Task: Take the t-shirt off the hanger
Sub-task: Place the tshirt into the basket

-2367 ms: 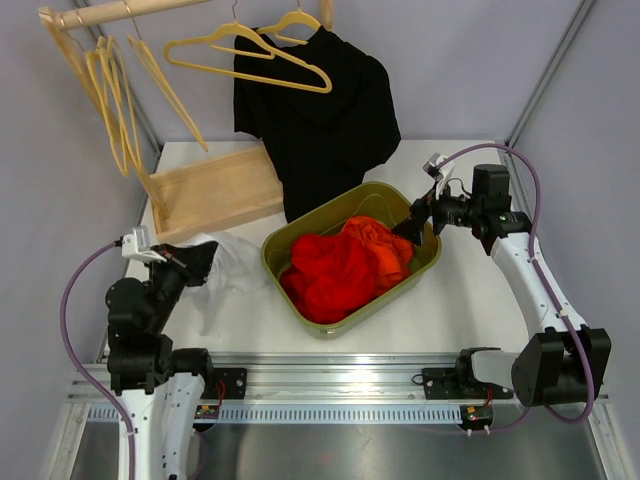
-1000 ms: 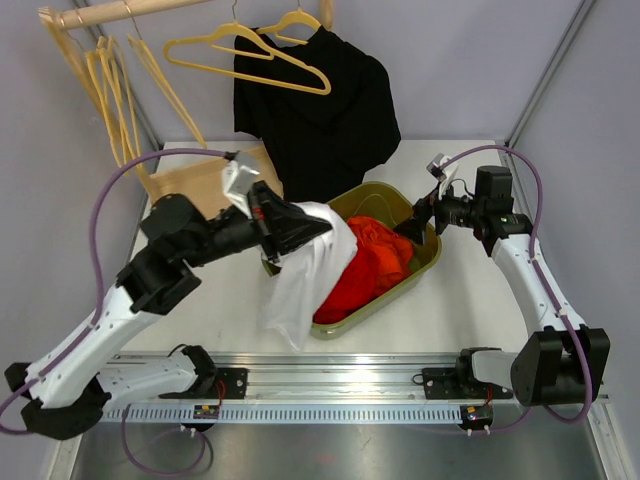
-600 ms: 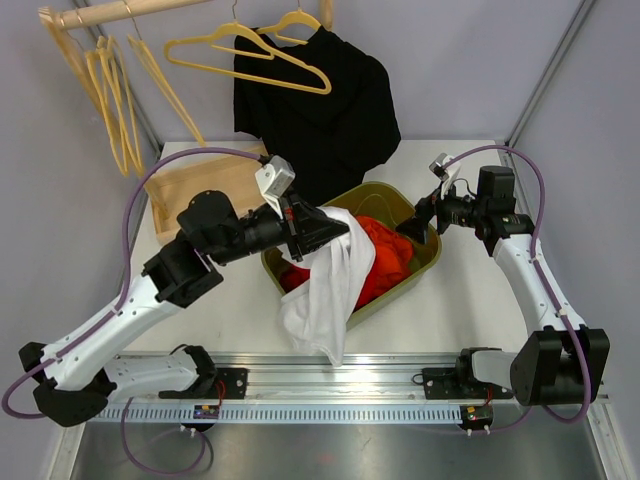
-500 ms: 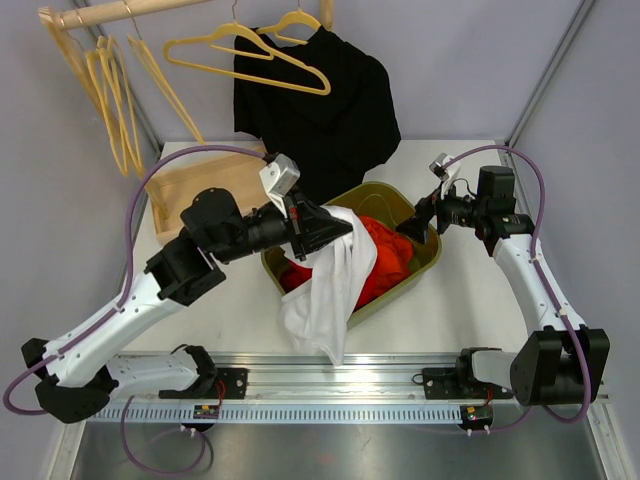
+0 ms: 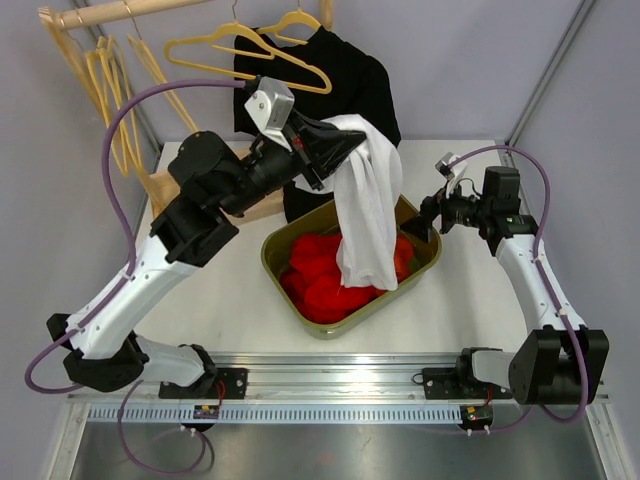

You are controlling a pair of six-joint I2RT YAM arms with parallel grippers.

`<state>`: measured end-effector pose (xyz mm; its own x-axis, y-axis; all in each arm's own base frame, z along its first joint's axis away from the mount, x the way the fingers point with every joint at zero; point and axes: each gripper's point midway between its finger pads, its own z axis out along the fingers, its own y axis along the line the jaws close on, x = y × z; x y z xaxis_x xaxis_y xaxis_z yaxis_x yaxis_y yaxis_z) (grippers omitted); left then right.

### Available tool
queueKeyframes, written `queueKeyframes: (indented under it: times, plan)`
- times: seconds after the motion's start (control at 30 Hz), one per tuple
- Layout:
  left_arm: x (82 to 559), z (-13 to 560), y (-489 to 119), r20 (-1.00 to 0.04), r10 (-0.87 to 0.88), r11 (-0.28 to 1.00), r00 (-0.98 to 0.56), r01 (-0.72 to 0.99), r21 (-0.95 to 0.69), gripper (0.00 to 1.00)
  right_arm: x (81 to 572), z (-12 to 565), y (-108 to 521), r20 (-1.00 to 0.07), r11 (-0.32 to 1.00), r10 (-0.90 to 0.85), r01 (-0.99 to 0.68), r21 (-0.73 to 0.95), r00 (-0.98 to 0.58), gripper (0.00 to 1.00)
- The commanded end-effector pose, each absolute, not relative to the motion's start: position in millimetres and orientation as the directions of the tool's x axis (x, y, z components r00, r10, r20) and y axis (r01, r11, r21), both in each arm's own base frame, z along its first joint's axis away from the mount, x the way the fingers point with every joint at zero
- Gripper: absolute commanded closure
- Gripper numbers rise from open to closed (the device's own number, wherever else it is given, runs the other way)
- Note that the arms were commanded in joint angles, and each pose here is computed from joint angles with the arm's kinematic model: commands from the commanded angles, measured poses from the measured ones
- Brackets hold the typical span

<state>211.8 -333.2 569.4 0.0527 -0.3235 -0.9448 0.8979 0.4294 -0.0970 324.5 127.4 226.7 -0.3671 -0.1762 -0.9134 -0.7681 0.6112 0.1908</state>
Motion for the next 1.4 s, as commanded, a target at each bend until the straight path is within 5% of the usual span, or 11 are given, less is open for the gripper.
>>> queueKeyframes:
  times: [0.0,0.47,0.87,1.1,1.33,1.37]
  plan:
    - [250,578,-334,-0.928,-0.350,0.511,0.125,0.856,-0.078,1.00,329,239,119,-0.931,0.629,-0.162,-0.761,0.158,-0.327,0.00]
    - [257,375,-414,-0.890,-0.201,0.188,-0.408,0.876,-0.444,1.00,333,241,103,-0.932,0.664,-0.149,-0.732,0.153,-0.330,0.00]
    - [268,163,-424,-0.725,-0.040,0.375,-0.687,0.663,-0.648,0.94,332,245,99,-0.936,0.664,-0.168,-0.737,0.124,-0.309,0.00]
    - [266,166,-418,-0.756,-0.044,0.411,-0.653,0.678,-0.609,0.64,334,263,101,-0.939,0.639,-0.185,-0.761,0.109,-0.289,0.01]
    - [253,233,-408,-0.859,-0.015,0.447,-0.511,0.766,-0.463,0.02,368,353,107,-0.964,0.598,-0.155,-0.797,0.081,-0.215,0.00]
    - [252,239,-405,-0.866,-0.014,0.455,-0.499,0.768,-0.450,0.01,375,362,109,-0.965,0.602,-0.145,-0.793,0.091,-0.220,0.00]
